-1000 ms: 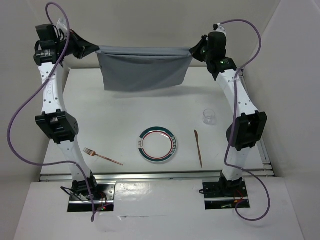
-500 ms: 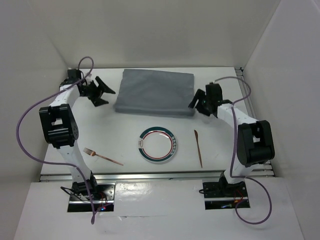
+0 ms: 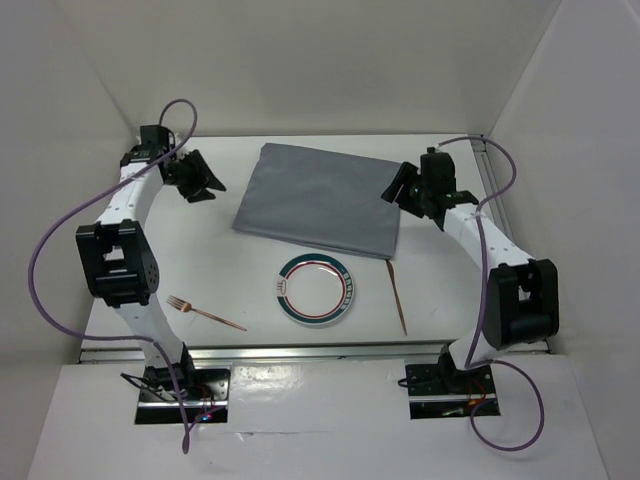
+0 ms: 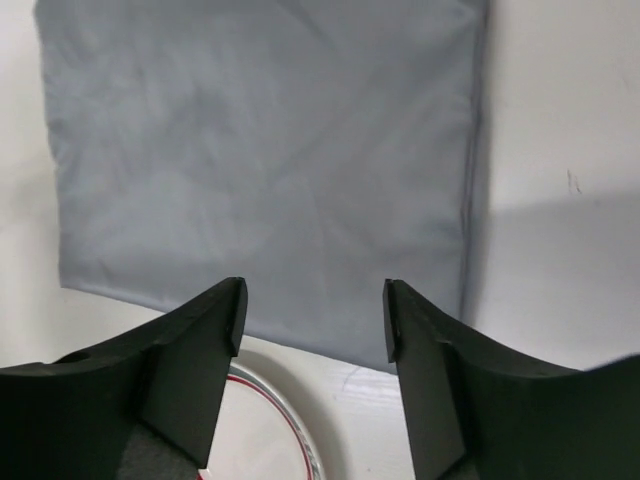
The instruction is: Set the dinner table for one person
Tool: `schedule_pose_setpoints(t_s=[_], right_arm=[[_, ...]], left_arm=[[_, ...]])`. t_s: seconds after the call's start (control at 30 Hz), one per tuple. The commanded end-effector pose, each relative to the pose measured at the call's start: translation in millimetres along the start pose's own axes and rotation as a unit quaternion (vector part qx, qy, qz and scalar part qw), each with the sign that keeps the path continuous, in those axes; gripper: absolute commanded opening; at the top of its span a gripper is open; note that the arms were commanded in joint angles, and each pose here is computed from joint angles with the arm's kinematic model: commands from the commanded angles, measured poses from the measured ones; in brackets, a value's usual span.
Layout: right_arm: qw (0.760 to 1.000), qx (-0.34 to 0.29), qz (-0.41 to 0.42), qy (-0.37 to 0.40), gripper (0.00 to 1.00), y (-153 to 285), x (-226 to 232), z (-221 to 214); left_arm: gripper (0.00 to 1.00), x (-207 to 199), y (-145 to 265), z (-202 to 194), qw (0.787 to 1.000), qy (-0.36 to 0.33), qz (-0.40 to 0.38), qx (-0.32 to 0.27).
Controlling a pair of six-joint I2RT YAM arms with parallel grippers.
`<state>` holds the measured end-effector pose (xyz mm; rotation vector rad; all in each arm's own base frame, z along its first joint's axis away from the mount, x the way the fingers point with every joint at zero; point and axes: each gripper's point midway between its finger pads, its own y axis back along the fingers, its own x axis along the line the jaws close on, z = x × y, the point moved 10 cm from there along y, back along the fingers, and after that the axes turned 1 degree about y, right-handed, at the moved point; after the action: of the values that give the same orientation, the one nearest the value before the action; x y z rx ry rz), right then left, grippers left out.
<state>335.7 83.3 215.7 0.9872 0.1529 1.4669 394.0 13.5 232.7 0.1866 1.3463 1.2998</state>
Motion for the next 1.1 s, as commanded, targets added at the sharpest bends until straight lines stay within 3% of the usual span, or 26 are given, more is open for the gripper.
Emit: schedule_pose_setpoints(t_s=[0.0,0.1,0.23,0.33,0.53,0.67,0.7,0.73,0.77,0.83,1.07], right_arm=[[0.999,-0.003,0.032,0.014,0.66,-8.4,10.9,15.5],[0.999,0.009,0.030,0.017,0.66,-13.1,12.8,18.4],[0.999,0.005,0.036,0.021,0.66,-7.9,18.5,20.2],[0.999,0.007,0.035,0.025,0.66,-1.0,18.7,20.1],[0.999,0.001,0.028,0.030,0.68,12.8,18.1,20.4],[0.999,0.001,0.028,0.030,0.70,19.6,18.7,20.5],[0.999,-0.006,0.026,0.030,0.70,22.2,19.1,22.1],[0.999,-0.005,0.026,0.030,0.70,25.9,19.3,22.0],[0.999,-0.005,0.026,0.030,0.70,26.0,19.3,22.0],[0.999,-0.013,0.024,0.031,0.70,32.7,20.1,23.8],[0.999,0.003,0.020,0.034,0.70,38.4,16.8,17.6]], left_arm=[[0.57,-2.8,-30.0,-9.4,0.999,-0.027,0.022,0.041],[0.71,-0.8,-60.7,-18.1,0.996,-0.032,0.031,0.079],[0.77,1.6,-90.4,-19.7,0.990,-0.050,0.097,0.087],[0.78,2.9,-100.7,-19.3,0.984,-0.065,0.147,0.072],[0.77,14.3,-117.0,-29.1,0.981,-0.060,0.165,0.082],[0.63,23.6,-124.7,-42.1,0.981,-0.042,0.160,0.100],[0.54,25.3,-125.3,-45.0,0.981,-0.040,0.159,0.106],[0.31,26.7,-126.9,-45.9,0.981,-0.040,0.158,0.105],[0.18,29.6,-127.7,-49.3,0.980,-0.038,0.161,0.111],[0.00,27.3,-120.9,-49.9,0.980,-0.034,0.165,0.103],[0.00,44.3,-88.3,-71.7,0.977,0.009,0.196,0.081]])
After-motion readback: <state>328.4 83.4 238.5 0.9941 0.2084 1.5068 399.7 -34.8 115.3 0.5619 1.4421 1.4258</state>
